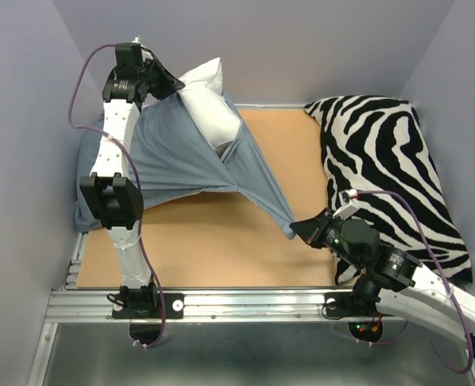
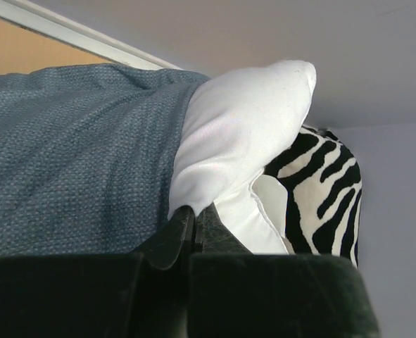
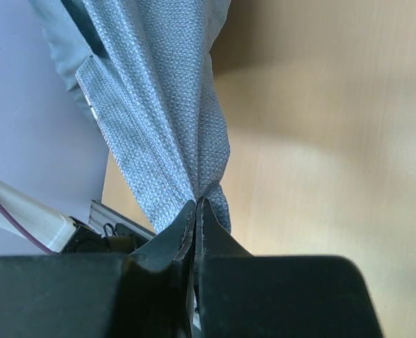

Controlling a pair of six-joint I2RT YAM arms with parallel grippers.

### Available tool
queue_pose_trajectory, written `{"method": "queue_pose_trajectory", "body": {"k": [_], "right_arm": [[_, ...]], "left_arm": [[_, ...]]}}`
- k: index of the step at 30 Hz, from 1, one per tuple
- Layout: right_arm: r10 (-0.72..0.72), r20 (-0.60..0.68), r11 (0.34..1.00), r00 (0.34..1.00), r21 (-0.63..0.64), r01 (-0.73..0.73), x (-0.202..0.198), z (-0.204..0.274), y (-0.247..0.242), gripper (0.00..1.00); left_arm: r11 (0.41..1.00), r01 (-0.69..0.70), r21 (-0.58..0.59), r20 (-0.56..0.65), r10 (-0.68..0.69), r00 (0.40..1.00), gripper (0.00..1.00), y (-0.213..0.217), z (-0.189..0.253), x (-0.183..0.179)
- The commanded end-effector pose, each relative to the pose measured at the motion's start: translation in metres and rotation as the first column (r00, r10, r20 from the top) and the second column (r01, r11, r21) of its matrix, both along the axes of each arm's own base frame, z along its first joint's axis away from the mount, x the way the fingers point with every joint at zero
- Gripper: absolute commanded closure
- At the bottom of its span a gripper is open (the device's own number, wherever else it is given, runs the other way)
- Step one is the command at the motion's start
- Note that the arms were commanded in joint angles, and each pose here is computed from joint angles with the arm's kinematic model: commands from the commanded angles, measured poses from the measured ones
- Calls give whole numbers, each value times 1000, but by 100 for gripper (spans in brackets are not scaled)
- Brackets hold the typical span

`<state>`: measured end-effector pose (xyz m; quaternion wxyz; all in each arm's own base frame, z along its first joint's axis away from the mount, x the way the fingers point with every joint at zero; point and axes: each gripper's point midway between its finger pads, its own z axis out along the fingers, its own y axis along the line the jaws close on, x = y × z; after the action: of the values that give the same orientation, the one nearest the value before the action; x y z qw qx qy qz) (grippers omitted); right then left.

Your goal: Remove the pillowcase from the pillow

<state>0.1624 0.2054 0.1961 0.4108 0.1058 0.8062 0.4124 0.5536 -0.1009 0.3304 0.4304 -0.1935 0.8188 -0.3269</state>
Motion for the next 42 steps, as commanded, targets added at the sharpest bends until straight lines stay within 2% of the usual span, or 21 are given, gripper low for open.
{"method": "queue_pose_trajectory", "body": {"k": [1, 11, 22, 25, 26, 28, 29, 30, 31, 32, 33, 34, 37, 38, 39, 42], "right_arm": [[10, -89, 977, 996, -211, -29, -17, -36, -26, 99], [-1, -70, 984, 998, -180, -12, -21, -21, -35, 99], [-6, -70, 978, 998, -208, -9, -17, -19, -33, 100], [17, -80, 966, 997, -256, -37, -9, -29, -18, 99], [23, -53, 972, 998, -233, -35, -6, -20, -14, 98], [37, -41, 967, 998, -252, -46, 9, -15, 7, 94], [49, -72, 942, 996, -328, -70, 17, -31, 18, 92], [59, -76, 933, 995, -350, -82, 21, -32, 25, 90], [80, -43, 931, 996, -354, -90, 30, -18, 37, 75], [89, -32, 925, 996, -369, -94, 35, -17, 43, 63], [74, -25, 913, 997, -400, -78, 45, -18, 46, 40], [74, -6, 912, 997, -404, -70, 50, -10, 48, 31], [96, 126, 937, 987, -345, -47, 60, 55, 53, 16], [94, 140, 936, 986, -350, -40, 61, 58, 49, 13], [85, 179, 947, 980, -320, -24, 63, 82, 49, 11], [69, 231, 950, 970, -311, 6, 72, 114, 45, 3]], "left_arm": [[944, -319, 84, 249, 290, 924, 100, 114, 51, 35], [946, -317, 73, 222, 295, 930, 100, 131, 41, 36], [960, -274, 64, 193, 257, 947, 100, 124, 22, 37], [977, -194, 83, 213, 173, 962, 100, 101, 26, 31], [982, -169, 81, 215, 149, 965, 100, 90, 30, 27], [985, -127, 117, 218, 99, 971, 100, 63, 29, 19], [986, -113, 120, 252, 80, 964, 100, 51, 46, 8], [986, -100, 133, 264, 62, 963, 100, 42, 49, 2], [989, -57, 138, 272, 17, 962, 100, 14, 52, -13], [989, -44, 139, 281, 3, 960, 100, 4, 53, -20], [989, -37, 142, 293, -6, 956, 100, -5, 53, -35], [989, -36, 142, 296, -7, 955, 100, -13, 50, -42], [989, 35, 143, 280, -74, 957, 100, -53, 26, -68], [988, 29, 150, 268, -69, 961, 100, -51, 18, -69], [987, 51, 155, 263, -91, 961, 100, -65, 13, -76], [983, 98, 158, 261, -137, 956, 100, -94, -2, -96]]}}
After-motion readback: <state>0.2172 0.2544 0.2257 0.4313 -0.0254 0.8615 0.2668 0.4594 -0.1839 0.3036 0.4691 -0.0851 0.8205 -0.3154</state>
